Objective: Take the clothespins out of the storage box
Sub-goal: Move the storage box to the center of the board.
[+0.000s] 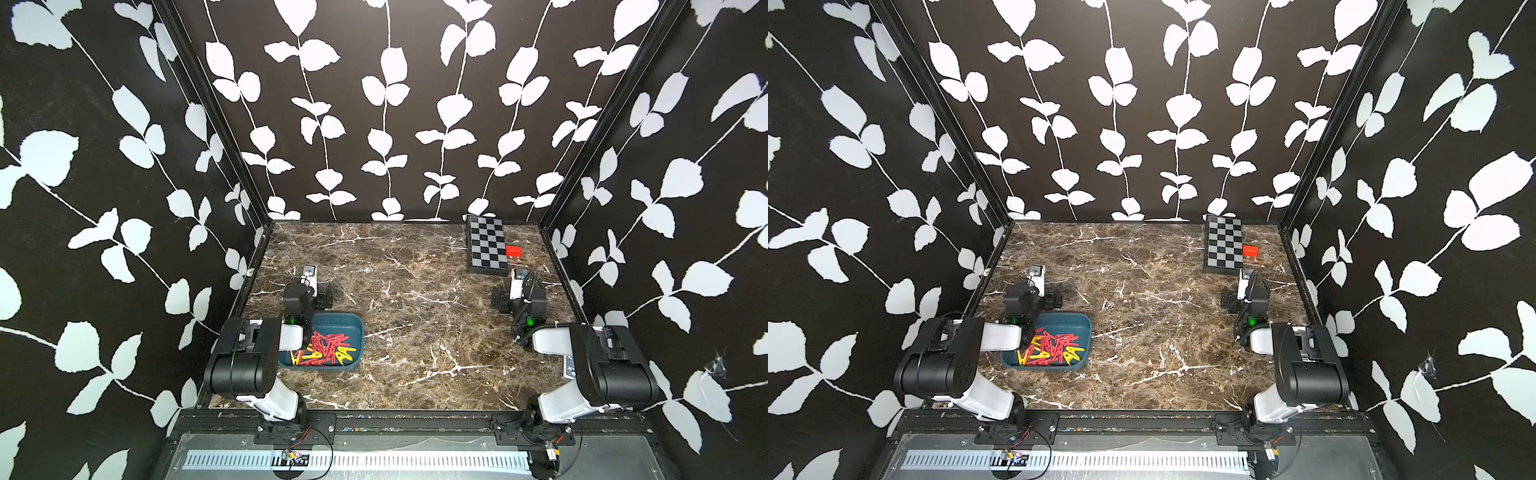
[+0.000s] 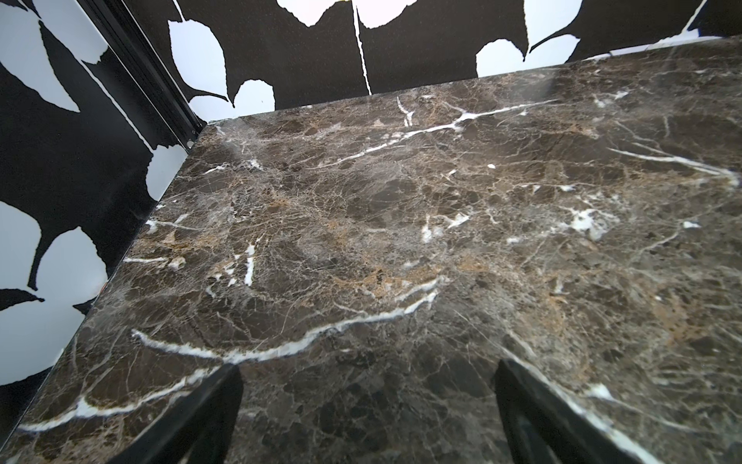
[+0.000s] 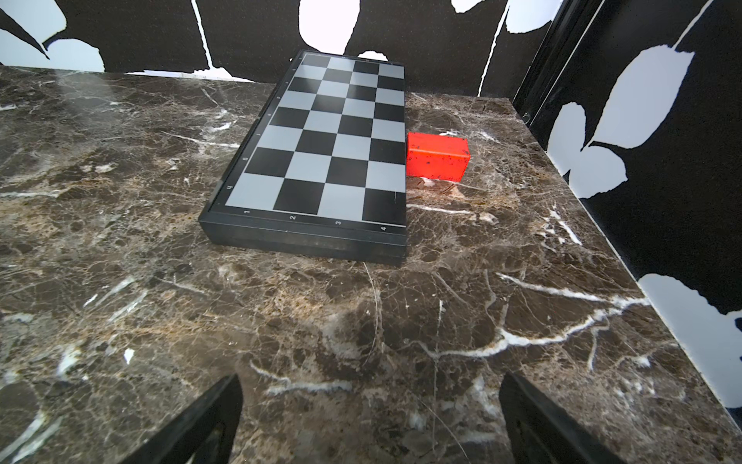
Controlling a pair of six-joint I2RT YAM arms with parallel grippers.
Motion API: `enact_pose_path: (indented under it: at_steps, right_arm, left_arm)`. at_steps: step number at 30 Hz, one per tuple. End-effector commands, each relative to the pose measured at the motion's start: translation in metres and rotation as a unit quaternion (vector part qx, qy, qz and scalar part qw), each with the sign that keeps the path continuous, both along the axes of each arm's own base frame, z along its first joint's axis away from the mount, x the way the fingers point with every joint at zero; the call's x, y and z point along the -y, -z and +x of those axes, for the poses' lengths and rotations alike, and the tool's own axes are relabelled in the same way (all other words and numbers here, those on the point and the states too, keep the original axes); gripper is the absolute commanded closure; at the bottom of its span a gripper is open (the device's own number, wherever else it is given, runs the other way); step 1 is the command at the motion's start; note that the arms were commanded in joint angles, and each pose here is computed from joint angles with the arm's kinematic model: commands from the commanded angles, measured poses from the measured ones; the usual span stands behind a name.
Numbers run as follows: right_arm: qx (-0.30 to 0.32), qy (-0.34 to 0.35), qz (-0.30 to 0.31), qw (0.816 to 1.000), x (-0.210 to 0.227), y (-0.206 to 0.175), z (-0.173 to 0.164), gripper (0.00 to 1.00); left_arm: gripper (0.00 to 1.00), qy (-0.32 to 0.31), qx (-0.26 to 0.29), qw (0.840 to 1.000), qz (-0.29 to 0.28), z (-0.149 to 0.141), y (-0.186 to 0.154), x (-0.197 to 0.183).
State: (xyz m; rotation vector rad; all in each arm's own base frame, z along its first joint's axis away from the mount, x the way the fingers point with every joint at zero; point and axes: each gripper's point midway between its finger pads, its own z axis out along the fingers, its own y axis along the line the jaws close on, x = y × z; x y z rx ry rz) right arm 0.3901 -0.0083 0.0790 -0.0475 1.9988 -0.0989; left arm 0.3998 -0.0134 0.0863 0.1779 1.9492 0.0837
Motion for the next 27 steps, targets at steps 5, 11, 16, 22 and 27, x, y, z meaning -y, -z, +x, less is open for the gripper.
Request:
enact_pose_path:
  at_steps: [5,11,16,22,27]
  right_arm:
    - [0.018,0.036,-0.001,0.999,0.01,-0.062,0.0,0.01]
    - [0.099,0.077,0.122,0.985,0.01,-0.134,-0.02,0.01]
    - [0.155,0.171,0.236,0.944,0.033,-0.153,-0.051,0.01]
    - [0.11,0.113,0.245,0.957,0.009,-0.156,-0.055,0.01]
    - [0.031,0.045,0.224,0.973,-0.02,-0.143,-0.057,0.01]
  left_arm:
    - [0.01,-0.078,-0.027,0.996,-0.027,-0.005,-0.071,-0.021]
    - [0.01,-0.159,-0.084,0.979,-0.1,-0.029,-0.117,-0.034]
    - [0.02,-0.101,-0.106,0.976,-0.163,-0.042,-0.123,-0.006]
    - [0.04,-0.075,-0.166,0.958,-0.223,-0.075,-0.104,0.019]
    - [0.09,-0.058,-0.201,0.954,-0.217,-0.106,-0.08,0.039]
